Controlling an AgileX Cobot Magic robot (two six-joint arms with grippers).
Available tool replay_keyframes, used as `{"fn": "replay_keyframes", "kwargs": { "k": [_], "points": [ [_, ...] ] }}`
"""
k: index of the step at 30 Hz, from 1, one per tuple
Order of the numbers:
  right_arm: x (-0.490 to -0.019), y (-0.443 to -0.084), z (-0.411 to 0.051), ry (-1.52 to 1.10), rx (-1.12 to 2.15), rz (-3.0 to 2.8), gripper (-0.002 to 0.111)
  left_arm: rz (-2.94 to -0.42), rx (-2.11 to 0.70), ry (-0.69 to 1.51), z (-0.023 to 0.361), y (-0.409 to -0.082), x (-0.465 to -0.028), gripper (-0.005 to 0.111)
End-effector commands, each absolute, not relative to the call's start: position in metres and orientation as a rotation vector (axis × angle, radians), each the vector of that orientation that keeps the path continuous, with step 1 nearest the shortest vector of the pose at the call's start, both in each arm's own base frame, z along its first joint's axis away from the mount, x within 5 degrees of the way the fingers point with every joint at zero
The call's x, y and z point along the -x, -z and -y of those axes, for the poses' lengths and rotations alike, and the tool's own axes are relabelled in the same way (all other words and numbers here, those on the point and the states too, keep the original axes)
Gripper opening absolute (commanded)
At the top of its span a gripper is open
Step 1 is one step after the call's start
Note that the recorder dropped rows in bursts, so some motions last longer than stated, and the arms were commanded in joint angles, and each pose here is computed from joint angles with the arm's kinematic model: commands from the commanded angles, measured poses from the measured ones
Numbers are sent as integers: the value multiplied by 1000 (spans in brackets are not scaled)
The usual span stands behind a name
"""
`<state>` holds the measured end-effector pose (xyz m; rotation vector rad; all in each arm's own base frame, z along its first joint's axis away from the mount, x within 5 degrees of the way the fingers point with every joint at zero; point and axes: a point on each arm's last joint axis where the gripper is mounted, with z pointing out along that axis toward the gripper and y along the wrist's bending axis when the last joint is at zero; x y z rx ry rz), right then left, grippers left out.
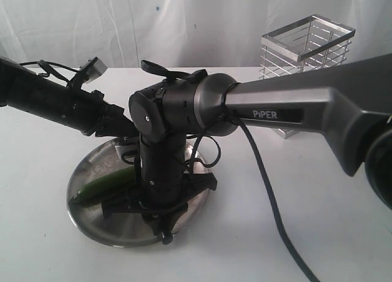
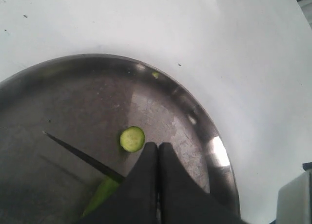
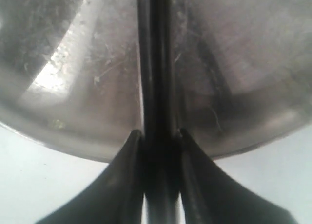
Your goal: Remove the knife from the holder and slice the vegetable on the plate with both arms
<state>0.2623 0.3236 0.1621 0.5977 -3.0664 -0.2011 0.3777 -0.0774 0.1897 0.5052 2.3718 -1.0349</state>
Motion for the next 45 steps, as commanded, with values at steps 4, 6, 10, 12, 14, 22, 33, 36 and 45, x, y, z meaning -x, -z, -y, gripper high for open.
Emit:
{"fn": "replay_keyframes", "kwargs": {
  "k": [4, 6, 10, 12, 14, 22, 33, 36, 45],
  "points": [
    [-261, -160, -325, 215, -580, 3064, 0, -2360, -504, 1070, 79, -192, -375, 0],
    [-261, -160, -326, 221, -575, 3062, 0, -2360, -506, 1073, 79, -192, -375, 0],
    [-261, -160, -325, 215, -575, 3058, 0, -2363, -511, 1089, 79, -191, -375, 0],
    [-261, -160, -325, 215, -575, 3057, 0, -2376, -505, 1098, 79, -186, -375, 0],
    [-261, -160, -325, 215, -575, 3057, 0, -2386, -482, 1127, 80, -178, -377, 0],
    [-261, -160, -325, 213, -577, 3058, 0, -2441, -425, 1152, 80, -152, -381, 0],
    [-260, -160, -324, 197, -593, 3049, 0, -2641, -326, 1139, 76, -99, -379, 0],
    [-259, -160, -323, 185, -640, 3024, 0, -2652, -312, 1124, 75, -96, -378, 0],
    [-251, -160, -318, 130, -757, 2899, 0, -2657, -271, 1127, 75, -93, -375, 0]
  ]
}}
